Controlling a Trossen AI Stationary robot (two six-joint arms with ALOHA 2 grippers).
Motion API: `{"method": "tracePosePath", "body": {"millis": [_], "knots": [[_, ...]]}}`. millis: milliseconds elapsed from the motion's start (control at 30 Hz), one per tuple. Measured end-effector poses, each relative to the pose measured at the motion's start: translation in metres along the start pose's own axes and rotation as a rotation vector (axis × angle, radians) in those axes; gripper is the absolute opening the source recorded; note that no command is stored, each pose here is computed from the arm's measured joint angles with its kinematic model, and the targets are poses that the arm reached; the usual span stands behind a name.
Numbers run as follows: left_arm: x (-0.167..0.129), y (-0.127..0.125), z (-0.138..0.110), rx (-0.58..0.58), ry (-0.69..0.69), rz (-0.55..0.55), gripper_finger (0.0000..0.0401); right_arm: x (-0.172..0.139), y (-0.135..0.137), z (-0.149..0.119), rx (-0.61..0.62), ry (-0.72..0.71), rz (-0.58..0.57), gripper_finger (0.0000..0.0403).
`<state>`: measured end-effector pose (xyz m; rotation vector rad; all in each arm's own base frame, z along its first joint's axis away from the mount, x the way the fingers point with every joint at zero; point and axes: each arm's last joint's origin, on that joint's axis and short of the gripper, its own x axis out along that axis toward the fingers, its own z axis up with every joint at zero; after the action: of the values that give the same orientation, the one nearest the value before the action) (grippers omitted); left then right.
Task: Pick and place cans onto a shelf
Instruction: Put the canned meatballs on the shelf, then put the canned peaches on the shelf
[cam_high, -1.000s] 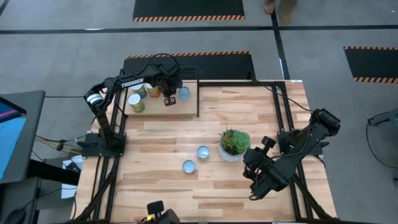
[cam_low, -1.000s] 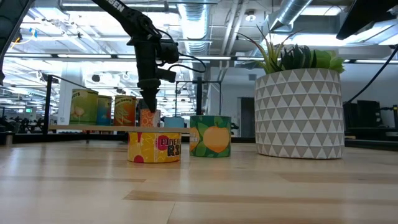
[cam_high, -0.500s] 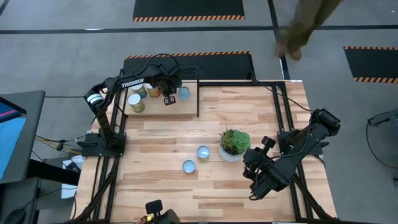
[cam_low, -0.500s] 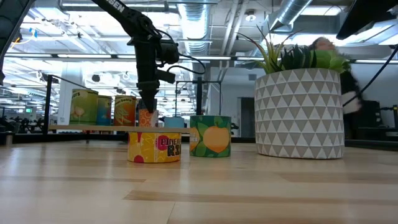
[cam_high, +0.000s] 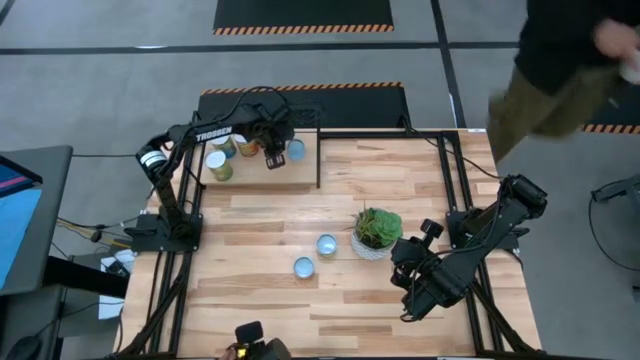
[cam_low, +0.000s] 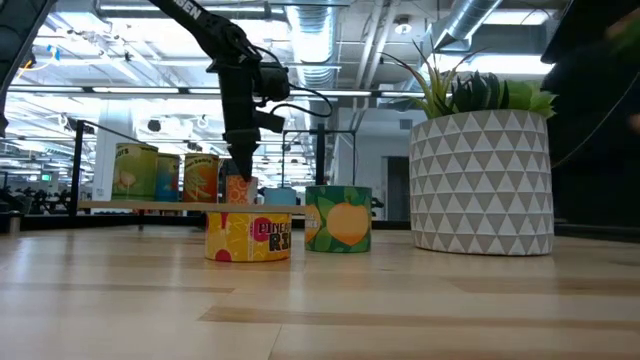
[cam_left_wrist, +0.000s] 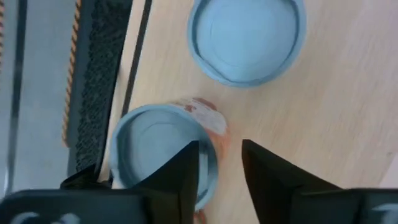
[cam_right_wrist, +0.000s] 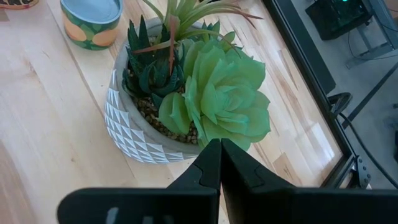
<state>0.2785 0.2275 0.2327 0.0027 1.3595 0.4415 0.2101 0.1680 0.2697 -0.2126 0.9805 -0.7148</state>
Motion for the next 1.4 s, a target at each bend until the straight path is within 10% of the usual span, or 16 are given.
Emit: {"method": "tracePosePath", "body": {"millis": [433, 633, 1000, 1400], "knots": [[-0.057, -0.011, 0.013, -0.180, 0.098, -0.004, 0.0139, 0.000, 0.000, 0.000, -0.001, 0.000, 0.000, 0.0028], [-0.067, -0.040, 0.000, -0.328, 0.298, -0.223, 0.0139, 0.000, 0.000, 0.000, -0.026, -0.009, -0.003, 0.0028], [-0.088, -0.143, 0.013, -0.004, 0.252, -0.414, 0.0139, -0.001, 0.000, 0.000, -0.027, -0.028, -0.004, 0.0028], [-0.110, -0.224, 0.049, 0.319, -0.293, -0.310, 0.0139, -0.009, 0.007, -0.007, -0.025, -0.018, 0.060, 0.0028]]}}
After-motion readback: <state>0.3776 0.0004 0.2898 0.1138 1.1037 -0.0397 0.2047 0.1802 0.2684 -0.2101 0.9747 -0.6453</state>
